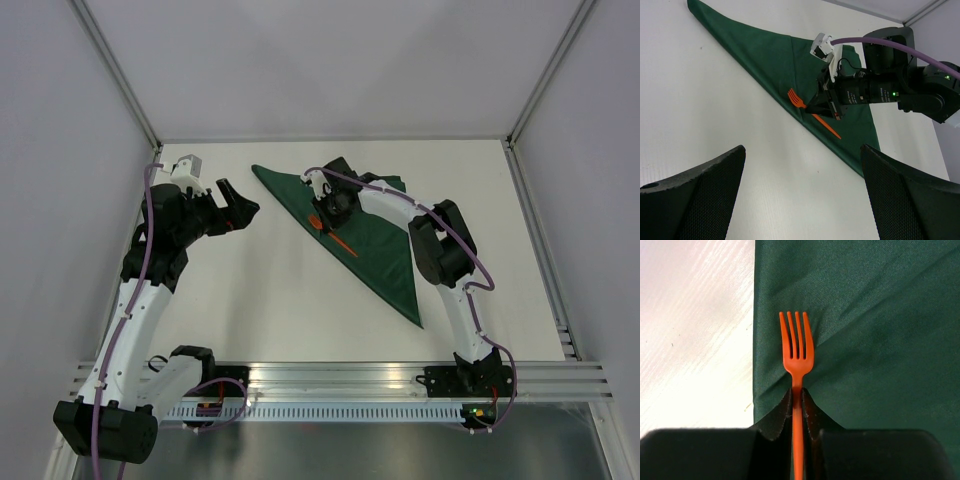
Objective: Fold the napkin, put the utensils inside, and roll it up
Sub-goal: Place the utensil onto the napkin
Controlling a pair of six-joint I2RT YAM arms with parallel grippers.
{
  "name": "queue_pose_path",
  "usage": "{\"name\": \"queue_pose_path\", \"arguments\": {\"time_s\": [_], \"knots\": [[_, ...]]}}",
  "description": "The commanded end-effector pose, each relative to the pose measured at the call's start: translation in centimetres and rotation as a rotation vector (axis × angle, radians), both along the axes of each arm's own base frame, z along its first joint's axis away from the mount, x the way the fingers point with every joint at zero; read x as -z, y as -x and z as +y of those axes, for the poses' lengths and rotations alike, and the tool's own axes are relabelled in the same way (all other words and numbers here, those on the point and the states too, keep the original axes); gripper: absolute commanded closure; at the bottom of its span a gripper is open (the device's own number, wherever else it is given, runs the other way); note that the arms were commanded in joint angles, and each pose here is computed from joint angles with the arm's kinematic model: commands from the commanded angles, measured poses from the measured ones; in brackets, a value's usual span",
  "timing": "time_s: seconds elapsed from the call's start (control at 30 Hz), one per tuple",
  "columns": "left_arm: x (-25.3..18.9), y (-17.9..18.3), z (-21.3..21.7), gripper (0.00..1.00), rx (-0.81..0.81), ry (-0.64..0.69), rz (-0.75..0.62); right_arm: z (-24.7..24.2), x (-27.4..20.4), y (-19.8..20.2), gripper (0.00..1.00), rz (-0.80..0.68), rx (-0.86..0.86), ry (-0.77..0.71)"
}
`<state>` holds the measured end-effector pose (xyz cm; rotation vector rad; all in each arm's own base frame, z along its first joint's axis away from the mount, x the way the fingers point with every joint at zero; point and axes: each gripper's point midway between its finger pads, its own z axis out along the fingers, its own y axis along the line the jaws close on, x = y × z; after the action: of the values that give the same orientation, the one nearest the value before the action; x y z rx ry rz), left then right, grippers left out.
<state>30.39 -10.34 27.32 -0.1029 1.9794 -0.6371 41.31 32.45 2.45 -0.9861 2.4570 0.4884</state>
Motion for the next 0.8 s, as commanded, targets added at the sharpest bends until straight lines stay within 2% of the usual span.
{"name": "queue_pose_path", "arguments": {"time_s": [0.0,0.37,0.77], "knots": [[-0.6,-0.3,-0.4,0.01,0.011,0.030,-0.019,0.3,-4.2,-0.8,0.89,-0.039,0.055,-0.031],[-0.7,-0.3,-0.4,0.01,0.012,0.033,-0.024,0.6,-4.2,-0.3,0.89,0.021,0.118,-0.051],[-0.7,-0.2,-0.4,0.01,0.014,0.033,-0.026,0.9,-3.0,0.0,0.90,0.037,0.109,-0.040]]}}
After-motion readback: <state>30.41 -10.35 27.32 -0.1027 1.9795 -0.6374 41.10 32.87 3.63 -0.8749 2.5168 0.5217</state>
